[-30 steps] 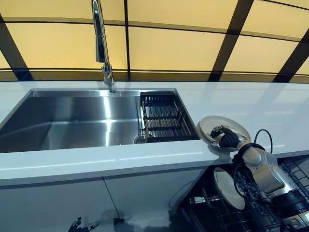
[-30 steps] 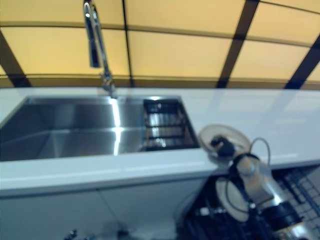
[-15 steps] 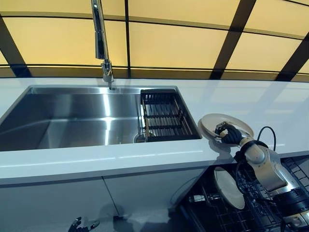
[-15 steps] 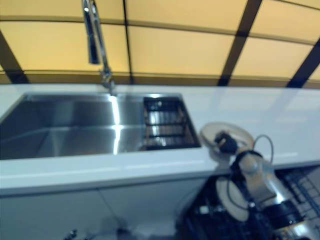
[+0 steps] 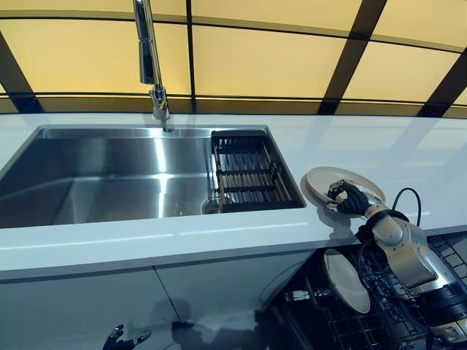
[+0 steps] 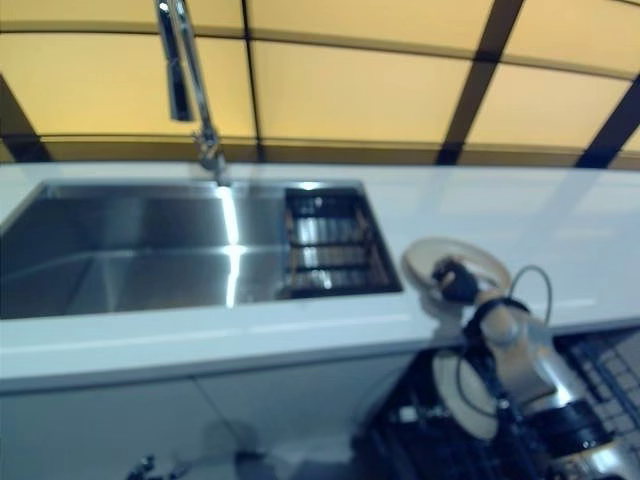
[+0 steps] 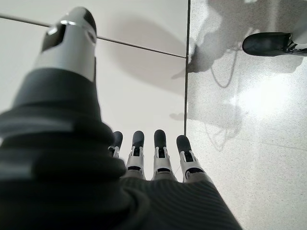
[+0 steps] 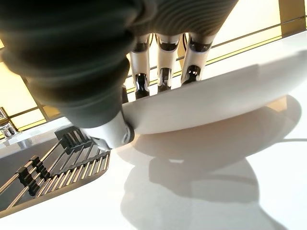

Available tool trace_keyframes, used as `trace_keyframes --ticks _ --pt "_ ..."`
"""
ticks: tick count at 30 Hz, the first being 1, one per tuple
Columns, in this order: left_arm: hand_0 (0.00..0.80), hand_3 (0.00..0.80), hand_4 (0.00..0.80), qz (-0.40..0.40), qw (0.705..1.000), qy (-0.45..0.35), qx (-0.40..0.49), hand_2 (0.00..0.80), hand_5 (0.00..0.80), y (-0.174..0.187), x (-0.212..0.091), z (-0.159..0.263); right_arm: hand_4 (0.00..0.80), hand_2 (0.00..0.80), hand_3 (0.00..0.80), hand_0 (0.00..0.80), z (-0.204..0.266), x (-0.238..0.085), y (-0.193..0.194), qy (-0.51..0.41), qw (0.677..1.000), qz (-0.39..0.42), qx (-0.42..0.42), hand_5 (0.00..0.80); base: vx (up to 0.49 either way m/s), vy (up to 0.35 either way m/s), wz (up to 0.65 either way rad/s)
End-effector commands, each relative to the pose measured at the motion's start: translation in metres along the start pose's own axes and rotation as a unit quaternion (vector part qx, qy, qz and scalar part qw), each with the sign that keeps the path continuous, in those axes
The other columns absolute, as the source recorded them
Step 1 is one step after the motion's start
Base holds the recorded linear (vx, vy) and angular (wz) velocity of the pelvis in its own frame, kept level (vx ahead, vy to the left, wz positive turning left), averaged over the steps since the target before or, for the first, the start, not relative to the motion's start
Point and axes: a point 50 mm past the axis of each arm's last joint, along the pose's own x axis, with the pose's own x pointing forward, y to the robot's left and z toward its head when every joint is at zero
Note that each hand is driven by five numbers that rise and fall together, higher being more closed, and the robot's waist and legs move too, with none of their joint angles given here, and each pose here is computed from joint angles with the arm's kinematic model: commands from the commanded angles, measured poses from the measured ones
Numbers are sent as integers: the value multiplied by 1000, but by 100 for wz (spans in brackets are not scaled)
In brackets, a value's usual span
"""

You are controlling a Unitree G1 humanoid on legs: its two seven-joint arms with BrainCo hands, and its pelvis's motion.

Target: Take plates into dishwasher

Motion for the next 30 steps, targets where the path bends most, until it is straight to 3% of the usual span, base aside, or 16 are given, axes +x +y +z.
trace_keyframes --ticks 1,30 --pt "0 0 0 8 999 -39 18 0 0 4 7 22 800 800 800 800 9 -3 -37 -29 997 -63 -18 800 0 0 0" --pt "0 0 0 8 999 -29 17 0 0 4 5 12 800 800 800 800 14 -10 -63 -58 990 -128 32 800 -1 0 0"
